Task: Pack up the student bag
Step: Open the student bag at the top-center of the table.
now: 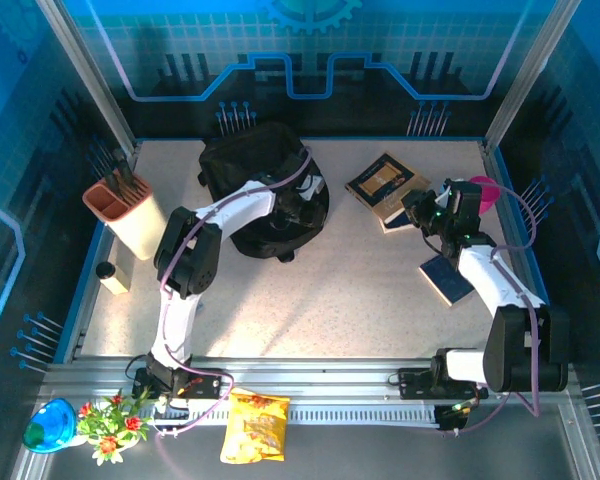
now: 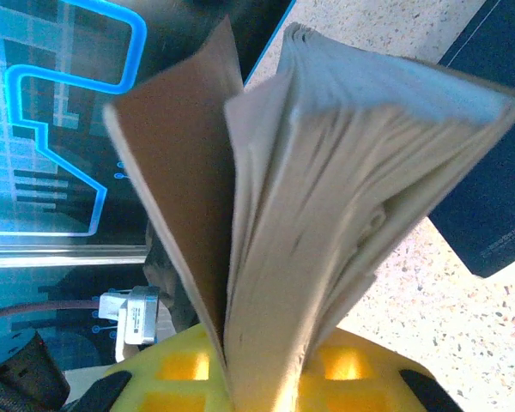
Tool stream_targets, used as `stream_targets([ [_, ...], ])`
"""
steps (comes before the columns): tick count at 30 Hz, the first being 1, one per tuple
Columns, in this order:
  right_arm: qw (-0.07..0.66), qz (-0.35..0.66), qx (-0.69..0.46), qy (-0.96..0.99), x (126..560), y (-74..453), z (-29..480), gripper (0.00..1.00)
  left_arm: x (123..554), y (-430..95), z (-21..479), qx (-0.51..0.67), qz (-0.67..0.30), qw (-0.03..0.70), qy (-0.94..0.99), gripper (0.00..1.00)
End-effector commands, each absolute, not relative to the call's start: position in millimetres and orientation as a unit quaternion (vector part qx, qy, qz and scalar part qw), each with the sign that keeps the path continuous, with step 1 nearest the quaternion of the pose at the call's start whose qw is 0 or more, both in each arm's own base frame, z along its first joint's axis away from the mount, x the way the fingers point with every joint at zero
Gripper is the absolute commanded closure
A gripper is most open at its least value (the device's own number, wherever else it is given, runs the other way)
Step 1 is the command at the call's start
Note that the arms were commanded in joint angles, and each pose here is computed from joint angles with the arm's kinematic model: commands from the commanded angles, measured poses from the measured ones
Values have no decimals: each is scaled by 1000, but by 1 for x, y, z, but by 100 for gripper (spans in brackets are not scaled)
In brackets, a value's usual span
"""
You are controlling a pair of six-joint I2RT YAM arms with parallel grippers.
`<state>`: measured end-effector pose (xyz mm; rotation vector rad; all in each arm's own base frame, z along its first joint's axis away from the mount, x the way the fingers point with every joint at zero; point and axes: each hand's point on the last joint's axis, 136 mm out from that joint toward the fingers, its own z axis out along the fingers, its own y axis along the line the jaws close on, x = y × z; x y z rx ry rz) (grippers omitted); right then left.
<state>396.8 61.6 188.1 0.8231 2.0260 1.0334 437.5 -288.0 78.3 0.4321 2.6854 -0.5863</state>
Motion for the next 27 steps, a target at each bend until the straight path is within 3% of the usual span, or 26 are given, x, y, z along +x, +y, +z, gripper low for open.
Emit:
stream_targets([
  [1, 397, 414, 304, 761, 413, 55, 218, 93, 438, -291, 82, 164, -228, 163, 946, 65],
  [12, 392, 420, 305, 759, 414, 57, 213, 94, 448, -288, 108, 165, -236, 181, 940, 97],
  [27, 379, 451, 195, 784, 377, 113, 228, 93, 489, -268, 249, 126, -253, 401, 871, 98],
])
